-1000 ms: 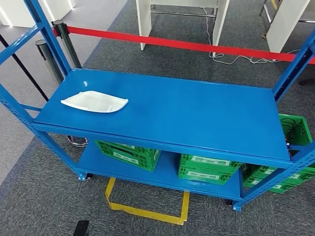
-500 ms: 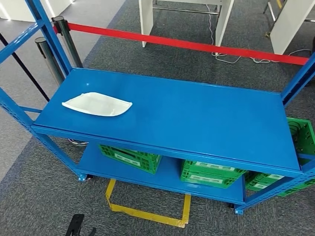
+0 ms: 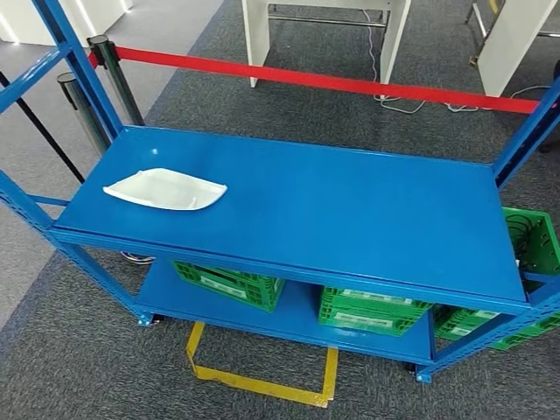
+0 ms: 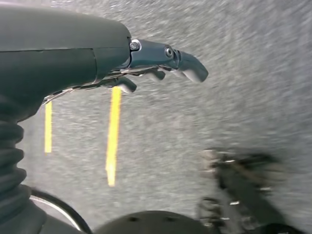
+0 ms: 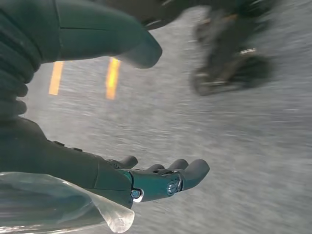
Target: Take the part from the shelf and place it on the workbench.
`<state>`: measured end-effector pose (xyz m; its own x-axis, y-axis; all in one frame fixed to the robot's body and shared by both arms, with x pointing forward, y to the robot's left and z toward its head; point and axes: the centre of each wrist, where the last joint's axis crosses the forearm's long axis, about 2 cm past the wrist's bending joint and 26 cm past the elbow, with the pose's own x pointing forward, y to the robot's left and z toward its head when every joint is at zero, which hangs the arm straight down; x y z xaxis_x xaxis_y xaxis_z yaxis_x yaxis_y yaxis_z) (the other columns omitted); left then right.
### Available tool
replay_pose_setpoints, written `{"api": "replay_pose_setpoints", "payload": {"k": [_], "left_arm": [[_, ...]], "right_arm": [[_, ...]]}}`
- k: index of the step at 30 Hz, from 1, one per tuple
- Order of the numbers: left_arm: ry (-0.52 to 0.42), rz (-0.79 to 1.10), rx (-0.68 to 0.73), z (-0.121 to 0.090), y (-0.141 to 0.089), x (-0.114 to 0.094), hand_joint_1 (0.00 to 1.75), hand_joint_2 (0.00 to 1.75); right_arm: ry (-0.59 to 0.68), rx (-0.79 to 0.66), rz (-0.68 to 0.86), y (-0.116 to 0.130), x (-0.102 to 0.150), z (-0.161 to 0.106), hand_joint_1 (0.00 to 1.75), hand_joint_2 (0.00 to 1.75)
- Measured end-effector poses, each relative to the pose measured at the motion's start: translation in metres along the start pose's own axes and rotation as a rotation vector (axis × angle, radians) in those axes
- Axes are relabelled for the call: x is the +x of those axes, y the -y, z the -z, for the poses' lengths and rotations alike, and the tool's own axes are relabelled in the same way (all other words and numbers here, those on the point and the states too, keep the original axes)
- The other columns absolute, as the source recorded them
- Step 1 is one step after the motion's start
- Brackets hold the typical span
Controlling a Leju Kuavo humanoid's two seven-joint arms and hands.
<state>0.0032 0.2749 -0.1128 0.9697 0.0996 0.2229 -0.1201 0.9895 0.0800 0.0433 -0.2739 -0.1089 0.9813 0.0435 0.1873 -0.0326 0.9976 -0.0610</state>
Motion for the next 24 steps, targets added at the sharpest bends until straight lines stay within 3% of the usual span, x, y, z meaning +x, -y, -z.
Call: {"api": "replay_pose_setpoints", "payload": {"k": [2,5,6,9,16,18,20,24], "left_arm": [[-0.029,0.012,-0.012,-0.002,-0.003,-0.014,0.00,0.00],[-0.039,0.025,-0.032,-0.003,-0.007,-0.020,0.00,1.31],[-0.029,0.028,-0.038,-0.003,-0.007,-0.016,0.00,1.31],[0.032,0.032,-0.053,0.001,-0.008,0.008,0.00,0.00],[0.235,0.036,-0.085,0.004,-0.005,0.083,0.00,0.00],[0.243,0.038,-0.094,0.004,-0.006,0.085,0.00,0.00],[0.209,0.042,-0.101,0.004,-0.007,0.072,0.00,0.00],[0.086,0.057,-0.103,0.001,-0.011,0.023,0.00,0.00]], "right_arm": [[0.047,0.000,0.012,0.004,0.010,0.000,0.00,1.75],[0.071,0.008,0.029,0.008,0.008,0.000,0.00,1.75],[0.065,0.013,0.035,0.008,0.001,0.000,0.00,1.31],[0.008,0.031,0.046,0.007,-0.030,-0.003,0.00,0.00],[-0.173,0.045,0.055,0.008,-0.114,-0.019,0.00,0.00],[-0.173,0.050,0.063,0.009,-0.118,-0.020,0.00,0.87],[-0.133,0.053,0.070,0.009,-0.106,-0.017,0.00,1.75],[-0.003,0.051,0.075,0.012,-0.059,-0.007,0.00,1.75]]}}
